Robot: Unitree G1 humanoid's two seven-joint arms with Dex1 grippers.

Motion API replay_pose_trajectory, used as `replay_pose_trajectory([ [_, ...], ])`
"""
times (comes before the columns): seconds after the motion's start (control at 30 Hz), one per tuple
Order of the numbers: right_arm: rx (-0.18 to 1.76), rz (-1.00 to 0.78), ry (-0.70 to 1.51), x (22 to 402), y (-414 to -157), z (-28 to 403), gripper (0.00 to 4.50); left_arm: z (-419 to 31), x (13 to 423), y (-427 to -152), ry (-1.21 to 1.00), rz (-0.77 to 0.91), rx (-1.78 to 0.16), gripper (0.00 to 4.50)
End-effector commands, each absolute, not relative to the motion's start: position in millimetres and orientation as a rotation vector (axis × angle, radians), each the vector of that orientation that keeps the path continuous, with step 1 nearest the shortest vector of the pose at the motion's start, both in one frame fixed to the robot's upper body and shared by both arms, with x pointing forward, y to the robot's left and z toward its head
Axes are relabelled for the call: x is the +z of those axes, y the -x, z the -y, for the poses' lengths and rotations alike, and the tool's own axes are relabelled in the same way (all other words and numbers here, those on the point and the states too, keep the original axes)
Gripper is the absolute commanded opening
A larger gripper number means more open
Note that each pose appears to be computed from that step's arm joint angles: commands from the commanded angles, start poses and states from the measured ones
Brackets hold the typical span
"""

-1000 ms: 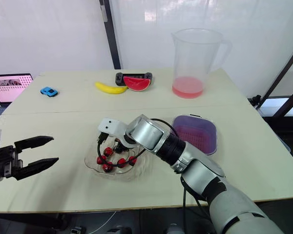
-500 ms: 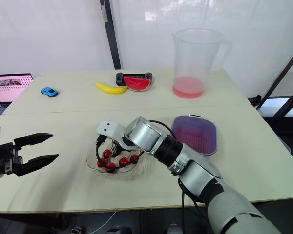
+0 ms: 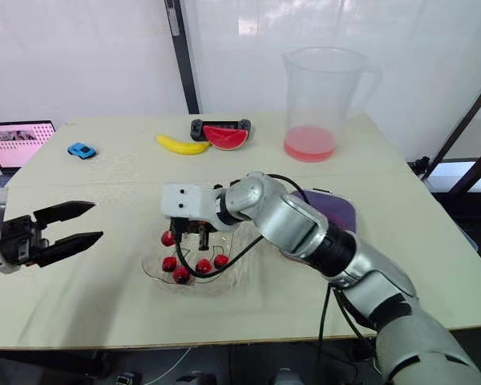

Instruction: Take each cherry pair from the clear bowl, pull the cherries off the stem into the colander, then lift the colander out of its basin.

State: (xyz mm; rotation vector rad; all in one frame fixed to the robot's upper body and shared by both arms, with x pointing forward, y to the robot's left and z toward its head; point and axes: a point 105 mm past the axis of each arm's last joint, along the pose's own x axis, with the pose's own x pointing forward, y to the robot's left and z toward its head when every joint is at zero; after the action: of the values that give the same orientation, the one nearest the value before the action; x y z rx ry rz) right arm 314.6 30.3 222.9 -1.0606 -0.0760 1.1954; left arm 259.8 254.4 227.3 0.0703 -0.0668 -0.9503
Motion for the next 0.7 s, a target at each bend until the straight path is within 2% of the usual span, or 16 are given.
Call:
replay_pose_trajectory([
  [0.03, 1.052, 0.423, 1.204, 256, -314, -36, 0.49, -245, 239, -268, 0.004, 0.116, -0.963, 4.50],
  [0.27, 0.822, 0.676, 1.293, 278, -321, -37, 0.49, -211, 260, -290, 0.179, 0.253, -0.991, 4.50],
  [0.7, 0.802, 0.740, 1.280, 279, -305, -42, 0.49, -170, 276, -316, 0.292, 0.330, -1.009, 4.50],
])
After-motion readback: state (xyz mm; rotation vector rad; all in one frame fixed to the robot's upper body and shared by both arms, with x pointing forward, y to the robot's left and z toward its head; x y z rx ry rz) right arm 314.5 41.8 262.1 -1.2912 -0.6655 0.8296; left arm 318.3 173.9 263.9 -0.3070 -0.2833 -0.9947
